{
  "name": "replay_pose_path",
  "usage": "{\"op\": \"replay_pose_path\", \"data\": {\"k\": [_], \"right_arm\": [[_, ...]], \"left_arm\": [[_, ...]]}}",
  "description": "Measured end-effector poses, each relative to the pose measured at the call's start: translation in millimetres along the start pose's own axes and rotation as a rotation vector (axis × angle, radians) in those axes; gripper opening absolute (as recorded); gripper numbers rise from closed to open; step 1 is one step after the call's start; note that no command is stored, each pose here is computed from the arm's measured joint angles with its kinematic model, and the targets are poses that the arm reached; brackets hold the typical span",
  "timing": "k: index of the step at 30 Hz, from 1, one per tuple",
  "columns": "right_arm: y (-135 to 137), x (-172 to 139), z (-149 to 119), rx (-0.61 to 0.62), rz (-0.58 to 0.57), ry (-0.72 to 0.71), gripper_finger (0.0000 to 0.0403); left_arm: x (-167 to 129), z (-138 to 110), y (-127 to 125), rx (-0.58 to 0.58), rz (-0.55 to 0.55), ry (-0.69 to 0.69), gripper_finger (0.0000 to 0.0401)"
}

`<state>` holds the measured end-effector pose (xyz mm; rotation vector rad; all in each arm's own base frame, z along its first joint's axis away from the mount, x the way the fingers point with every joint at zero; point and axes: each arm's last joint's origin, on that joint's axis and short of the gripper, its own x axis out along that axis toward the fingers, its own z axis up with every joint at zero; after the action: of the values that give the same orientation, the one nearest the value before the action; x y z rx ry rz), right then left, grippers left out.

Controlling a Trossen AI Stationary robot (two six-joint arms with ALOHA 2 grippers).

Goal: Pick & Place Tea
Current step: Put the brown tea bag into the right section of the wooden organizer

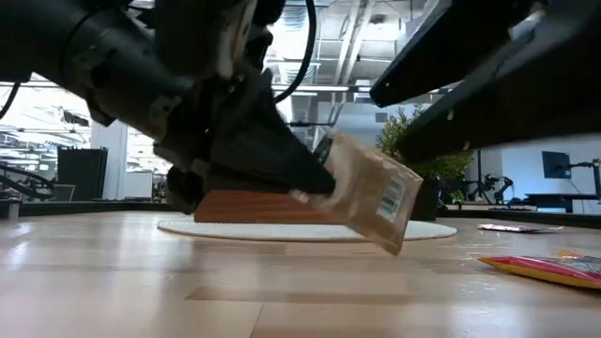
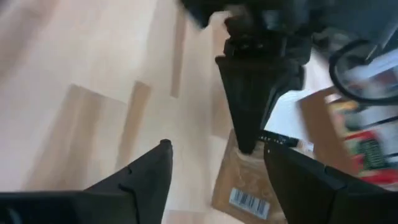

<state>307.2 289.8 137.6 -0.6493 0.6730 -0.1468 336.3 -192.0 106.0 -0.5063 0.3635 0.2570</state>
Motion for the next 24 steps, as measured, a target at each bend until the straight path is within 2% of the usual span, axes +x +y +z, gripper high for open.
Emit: {"op": "replay_pose_path", "data": {"k": [3, 7, 12, 15, 24], "right_arm": [[15.6, 7.0, -5.1, -0.079, -0.11, -0.028, 0.0248], [34.9, 18.3, -11.2, -0.253, -0.226, -0.015, 0.0245], [47.1, 27.0, -4.6, -0.379, -0.448, -0.006, 0.0245], [49.6, 30.4, -2.1, -0.454, -0.577, 0.019, 0.0245], [48.5, 30.3, 0.7, -0.519, -0.652, 0.047, 0.0245]], "left_arm": [[0.8, 2.3, -1.0, -0.045, -0.015, -0.011, 0.0], [0.4, 6.0, -5.5, -0.093, -0.058, -0.046, 0.0], [-1.4, 14.8, -14.5, -0.139, -0.156, -0.104, 0.0], [-4.1, 16.8, -17.5, -0.148, -0.172, -0.115, 0.0], [-20.9, 24.8, -33.3, -0.115, -0.236, -0.162, 0.0]]}}
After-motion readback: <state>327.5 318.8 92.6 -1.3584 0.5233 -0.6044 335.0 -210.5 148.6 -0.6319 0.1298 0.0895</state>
